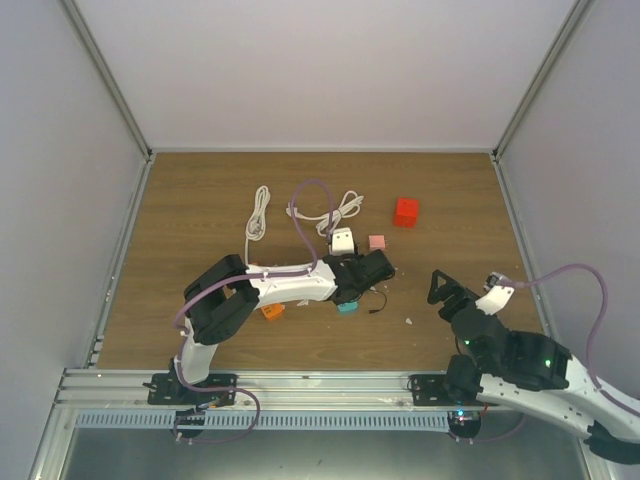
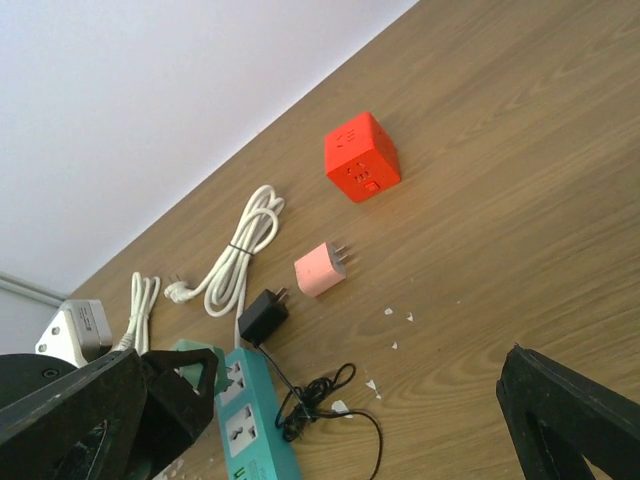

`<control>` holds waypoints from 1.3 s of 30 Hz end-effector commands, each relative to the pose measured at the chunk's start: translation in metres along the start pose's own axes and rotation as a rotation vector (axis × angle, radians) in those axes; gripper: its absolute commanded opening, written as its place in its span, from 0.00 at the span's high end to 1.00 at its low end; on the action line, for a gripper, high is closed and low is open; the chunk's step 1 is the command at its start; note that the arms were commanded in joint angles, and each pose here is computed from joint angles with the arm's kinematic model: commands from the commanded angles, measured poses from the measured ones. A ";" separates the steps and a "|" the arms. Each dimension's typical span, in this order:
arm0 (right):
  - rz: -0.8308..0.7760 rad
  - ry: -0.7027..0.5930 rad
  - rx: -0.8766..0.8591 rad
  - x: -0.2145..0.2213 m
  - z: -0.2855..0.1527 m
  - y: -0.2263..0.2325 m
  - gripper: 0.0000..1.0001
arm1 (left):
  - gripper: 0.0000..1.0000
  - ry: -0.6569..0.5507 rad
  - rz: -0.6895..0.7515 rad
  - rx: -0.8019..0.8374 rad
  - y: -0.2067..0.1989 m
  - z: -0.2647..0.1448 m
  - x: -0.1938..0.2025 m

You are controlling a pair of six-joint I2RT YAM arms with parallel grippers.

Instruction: Insert the plug

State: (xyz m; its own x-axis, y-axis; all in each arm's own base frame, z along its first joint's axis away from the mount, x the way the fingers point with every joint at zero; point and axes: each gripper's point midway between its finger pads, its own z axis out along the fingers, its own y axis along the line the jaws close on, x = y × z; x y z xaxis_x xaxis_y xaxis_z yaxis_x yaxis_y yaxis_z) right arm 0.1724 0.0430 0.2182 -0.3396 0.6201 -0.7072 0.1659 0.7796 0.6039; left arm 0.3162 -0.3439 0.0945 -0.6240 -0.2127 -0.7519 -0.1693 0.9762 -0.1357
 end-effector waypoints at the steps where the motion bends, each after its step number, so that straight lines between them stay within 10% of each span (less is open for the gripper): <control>1: 0.044 -0.057 0.007 -0.014 -0.003 0.000 0.00 | 1.00 -0.028 -0.038 0.010 0.000 -0.001 -0.008; 39: 0.030 -0.067 -0.017 -0.016 -0.003 0.005 0.00 | 1.00 0.057 -0.068 -0.151 0.024 0.044 0.039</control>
State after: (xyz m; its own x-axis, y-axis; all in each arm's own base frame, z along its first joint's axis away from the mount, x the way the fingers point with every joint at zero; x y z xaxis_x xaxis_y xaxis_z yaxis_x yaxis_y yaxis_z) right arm 0.1736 0.0418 0.2236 -0.3229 0.6132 -0.7209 0.1541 0.7856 0.5992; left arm 0.3232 -0.3353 0.0661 -0.6173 -0.2990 -0.7276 -0.2917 0.9460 -0.1413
